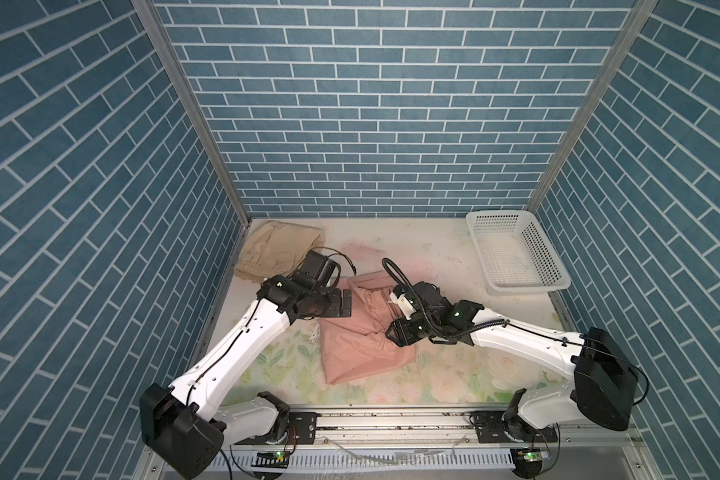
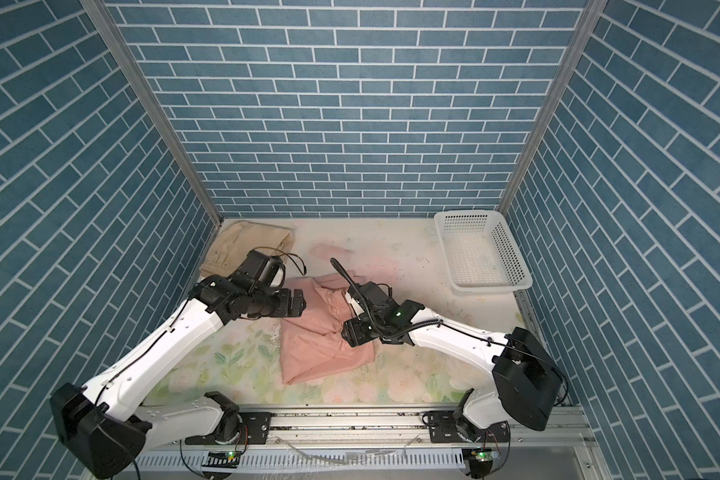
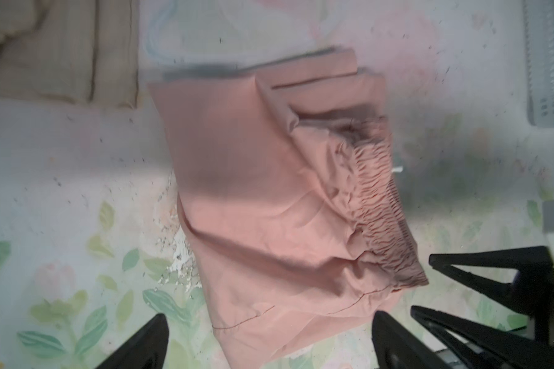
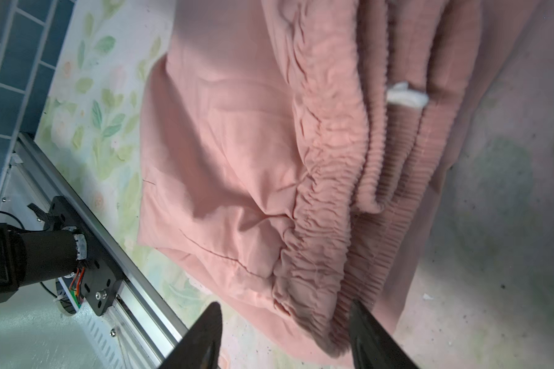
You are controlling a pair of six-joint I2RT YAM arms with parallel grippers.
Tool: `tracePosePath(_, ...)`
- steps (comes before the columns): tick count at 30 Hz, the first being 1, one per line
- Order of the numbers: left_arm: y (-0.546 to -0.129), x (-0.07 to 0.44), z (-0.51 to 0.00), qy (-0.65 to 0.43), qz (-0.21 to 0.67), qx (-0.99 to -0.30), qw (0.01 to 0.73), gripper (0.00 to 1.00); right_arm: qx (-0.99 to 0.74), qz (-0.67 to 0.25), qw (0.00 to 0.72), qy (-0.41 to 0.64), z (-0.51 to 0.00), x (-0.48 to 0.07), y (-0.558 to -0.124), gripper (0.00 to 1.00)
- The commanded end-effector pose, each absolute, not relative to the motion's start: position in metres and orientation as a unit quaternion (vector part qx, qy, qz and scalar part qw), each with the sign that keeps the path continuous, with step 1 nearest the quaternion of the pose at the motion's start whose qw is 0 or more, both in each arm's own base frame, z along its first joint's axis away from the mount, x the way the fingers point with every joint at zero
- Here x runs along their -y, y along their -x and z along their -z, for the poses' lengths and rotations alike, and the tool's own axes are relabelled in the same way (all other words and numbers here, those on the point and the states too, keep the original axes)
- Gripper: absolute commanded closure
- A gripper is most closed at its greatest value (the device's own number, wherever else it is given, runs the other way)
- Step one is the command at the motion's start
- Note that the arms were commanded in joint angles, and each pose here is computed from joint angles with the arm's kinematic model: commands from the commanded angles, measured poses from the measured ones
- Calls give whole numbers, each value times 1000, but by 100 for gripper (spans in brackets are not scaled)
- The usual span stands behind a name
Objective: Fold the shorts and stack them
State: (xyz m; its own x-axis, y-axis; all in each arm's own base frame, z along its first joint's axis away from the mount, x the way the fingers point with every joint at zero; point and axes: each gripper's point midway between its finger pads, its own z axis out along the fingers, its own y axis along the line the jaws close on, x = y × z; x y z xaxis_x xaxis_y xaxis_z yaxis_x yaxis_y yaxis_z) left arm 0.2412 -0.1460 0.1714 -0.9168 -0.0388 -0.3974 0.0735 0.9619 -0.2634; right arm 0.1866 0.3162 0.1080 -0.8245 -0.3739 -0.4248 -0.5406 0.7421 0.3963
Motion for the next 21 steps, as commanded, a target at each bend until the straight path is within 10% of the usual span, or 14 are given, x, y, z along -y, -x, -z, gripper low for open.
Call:
tracePosePath(1,-237,159,-170,7,207,-950,232,0,-939,-243,118,212,-97,-308,-179,35)
tracePosePath(7,-209,145,-141,31,219,-949,226,25,-945,-251,122,173,-79,-304,-187,34)
tracePosePath(11,-189,151,-124,27,254,-944,209,81,-939,-286,121,151,-74,-316,-195,34)
tracePosePath(21,-145,202,-95,-15,329,-925,192,90,-928,-333,128,105,-76,-322,-203,49)
